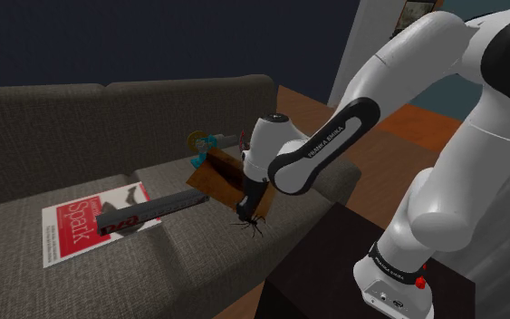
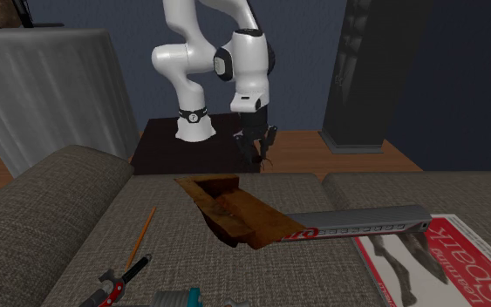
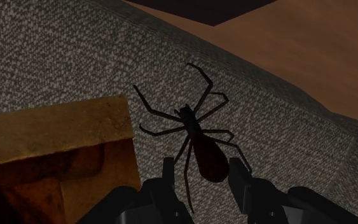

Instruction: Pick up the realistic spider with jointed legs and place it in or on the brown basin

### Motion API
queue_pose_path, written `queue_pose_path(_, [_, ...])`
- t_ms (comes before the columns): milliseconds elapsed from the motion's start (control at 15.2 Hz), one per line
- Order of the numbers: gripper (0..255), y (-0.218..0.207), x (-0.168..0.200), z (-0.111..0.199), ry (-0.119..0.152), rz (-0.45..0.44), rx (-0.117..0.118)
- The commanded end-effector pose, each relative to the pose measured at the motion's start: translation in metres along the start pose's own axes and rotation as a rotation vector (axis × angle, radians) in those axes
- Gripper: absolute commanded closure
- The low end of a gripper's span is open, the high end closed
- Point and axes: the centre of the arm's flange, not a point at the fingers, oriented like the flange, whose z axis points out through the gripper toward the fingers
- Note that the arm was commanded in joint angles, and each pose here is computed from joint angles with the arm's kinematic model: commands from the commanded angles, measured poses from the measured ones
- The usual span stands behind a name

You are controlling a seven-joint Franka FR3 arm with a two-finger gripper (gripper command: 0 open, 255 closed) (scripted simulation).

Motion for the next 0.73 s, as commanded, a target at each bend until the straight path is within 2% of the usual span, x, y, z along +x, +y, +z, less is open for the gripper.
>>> queue_pose_path(0, [255, 0.0, 0.0, -0.011, -0.001, 0.0, 0.0])
queue_pose_path(660, [255, -0.002, 0.005, -0.063, -0.001, 0.0, 0.0])
